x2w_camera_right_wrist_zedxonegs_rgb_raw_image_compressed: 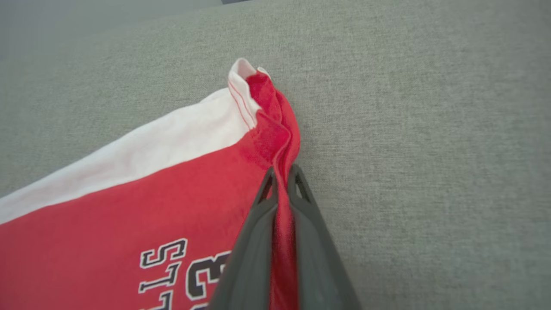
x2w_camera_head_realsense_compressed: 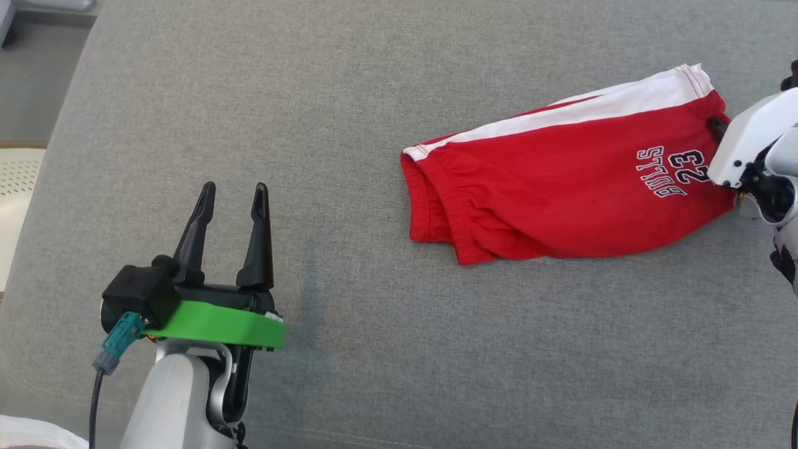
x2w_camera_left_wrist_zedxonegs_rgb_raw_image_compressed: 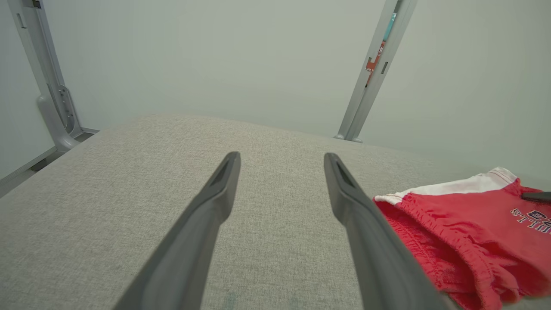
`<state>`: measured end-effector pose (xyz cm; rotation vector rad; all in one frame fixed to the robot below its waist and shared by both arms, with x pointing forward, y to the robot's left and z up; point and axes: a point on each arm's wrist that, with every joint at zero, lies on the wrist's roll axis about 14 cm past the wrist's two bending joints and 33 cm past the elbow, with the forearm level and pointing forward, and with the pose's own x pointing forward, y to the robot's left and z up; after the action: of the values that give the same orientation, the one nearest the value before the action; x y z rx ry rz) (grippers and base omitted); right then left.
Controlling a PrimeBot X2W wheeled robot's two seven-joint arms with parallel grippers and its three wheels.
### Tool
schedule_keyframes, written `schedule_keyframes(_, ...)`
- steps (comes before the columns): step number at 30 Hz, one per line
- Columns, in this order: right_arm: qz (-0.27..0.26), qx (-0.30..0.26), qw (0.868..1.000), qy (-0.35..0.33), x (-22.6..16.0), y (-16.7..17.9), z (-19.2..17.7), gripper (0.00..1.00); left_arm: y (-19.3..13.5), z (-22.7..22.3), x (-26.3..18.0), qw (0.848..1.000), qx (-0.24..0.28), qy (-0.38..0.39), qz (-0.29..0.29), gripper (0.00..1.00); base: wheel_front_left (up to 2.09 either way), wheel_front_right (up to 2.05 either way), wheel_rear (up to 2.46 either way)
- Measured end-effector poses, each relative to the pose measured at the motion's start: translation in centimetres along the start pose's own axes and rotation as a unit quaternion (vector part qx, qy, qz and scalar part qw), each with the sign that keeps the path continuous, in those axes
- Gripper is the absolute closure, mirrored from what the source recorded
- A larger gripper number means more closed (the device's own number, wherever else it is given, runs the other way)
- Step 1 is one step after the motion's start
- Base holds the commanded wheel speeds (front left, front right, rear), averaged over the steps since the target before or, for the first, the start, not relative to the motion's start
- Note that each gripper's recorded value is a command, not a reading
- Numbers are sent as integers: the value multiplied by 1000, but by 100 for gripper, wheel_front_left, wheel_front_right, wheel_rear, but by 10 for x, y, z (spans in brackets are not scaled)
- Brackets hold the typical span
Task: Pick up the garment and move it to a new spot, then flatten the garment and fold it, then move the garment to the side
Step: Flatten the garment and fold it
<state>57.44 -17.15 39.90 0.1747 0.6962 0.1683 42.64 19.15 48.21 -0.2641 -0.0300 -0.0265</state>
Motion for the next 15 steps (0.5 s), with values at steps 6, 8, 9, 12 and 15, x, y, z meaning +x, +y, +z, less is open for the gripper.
schedule_keyframes(6,-35,5,998,-47,-26,-36,17,100,-14,2,2,1000,-5,-3,-21,0,0,0,0)
schedule_keyframes(8,-53,-1,996,-67,-37,-51,26,100,-18,4,2,1000,-6,-6,-27,0,0,0,0)
schedule_keyframes(9,-63,-6,995,-75,-43,-60,29,100,-20,5,2,1000,-6,-7,-30,0,0,0,0)
schedule_keyframes(12,-78,-11,992,-103,-57,-72,39,100,-25,8,1,999,-7,-9,-37,0,0,0,0)
schedule_keyframes(15,-87,-36,988,-120,-69,-77,48,100,-29,8,-2,999,-7,-9,-42,0,0,0,0)
